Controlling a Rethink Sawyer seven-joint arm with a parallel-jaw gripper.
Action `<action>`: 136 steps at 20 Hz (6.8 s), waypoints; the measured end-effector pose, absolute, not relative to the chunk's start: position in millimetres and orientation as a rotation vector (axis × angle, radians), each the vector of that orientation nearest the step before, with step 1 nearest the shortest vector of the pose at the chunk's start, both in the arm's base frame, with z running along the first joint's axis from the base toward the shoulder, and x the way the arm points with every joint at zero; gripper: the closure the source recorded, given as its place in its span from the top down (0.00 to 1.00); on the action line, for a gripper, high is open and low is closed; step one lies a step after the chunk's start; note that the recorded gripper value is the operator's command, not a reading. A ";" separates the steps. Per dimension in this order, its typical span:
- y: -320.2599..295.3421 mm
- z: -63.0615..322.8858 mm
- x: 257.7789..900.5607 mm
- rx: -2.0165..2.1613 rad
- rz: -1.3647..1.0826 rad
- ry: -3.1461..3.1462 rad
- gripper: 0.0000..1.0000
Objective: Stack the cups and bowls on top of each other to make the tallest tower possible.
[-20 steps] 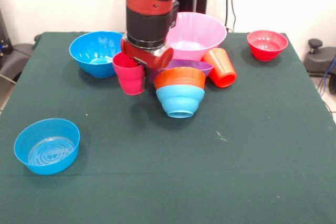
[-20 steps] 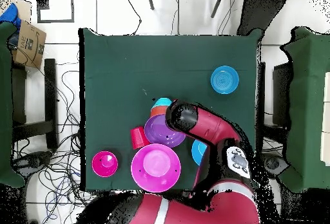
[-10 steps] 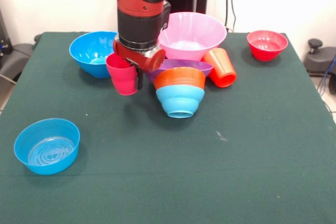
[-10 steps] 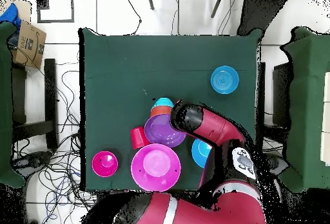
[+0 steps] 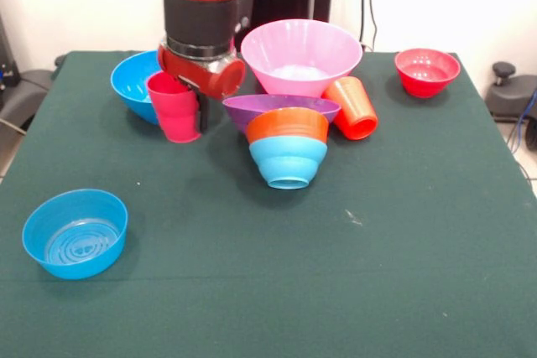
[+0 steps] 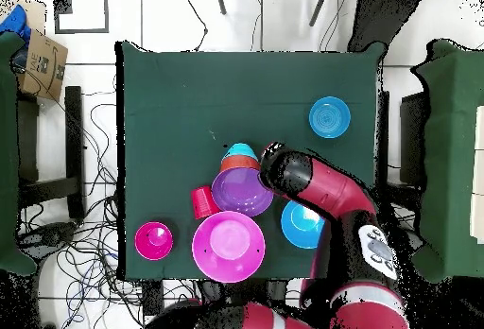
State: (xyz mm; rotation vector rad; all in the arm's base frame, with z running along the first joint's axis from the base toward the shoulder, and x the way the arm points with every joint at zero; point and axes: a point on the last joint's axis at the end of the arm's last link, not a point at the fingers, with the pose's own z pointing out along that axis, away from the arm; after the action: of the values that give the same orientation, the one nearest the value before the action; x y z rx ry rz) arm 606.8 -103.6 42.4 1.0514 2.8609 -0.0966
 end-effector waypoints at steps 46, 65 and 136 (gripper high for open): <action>-33.3 58.9 618.3 0.880 -0.074 2.864 0.00; -47.2 30.1 666.5 0.880 -0.109 2.810 0.00; -56.8 15.6 739.3 1.110 -0.219 2.721 1.00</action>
State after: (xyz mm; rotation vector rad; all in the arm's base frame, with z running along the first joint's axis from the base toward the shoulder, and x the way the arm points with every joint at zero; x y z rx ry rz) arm 739.3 -56.8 15.6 1.1097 2.7213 -0.2193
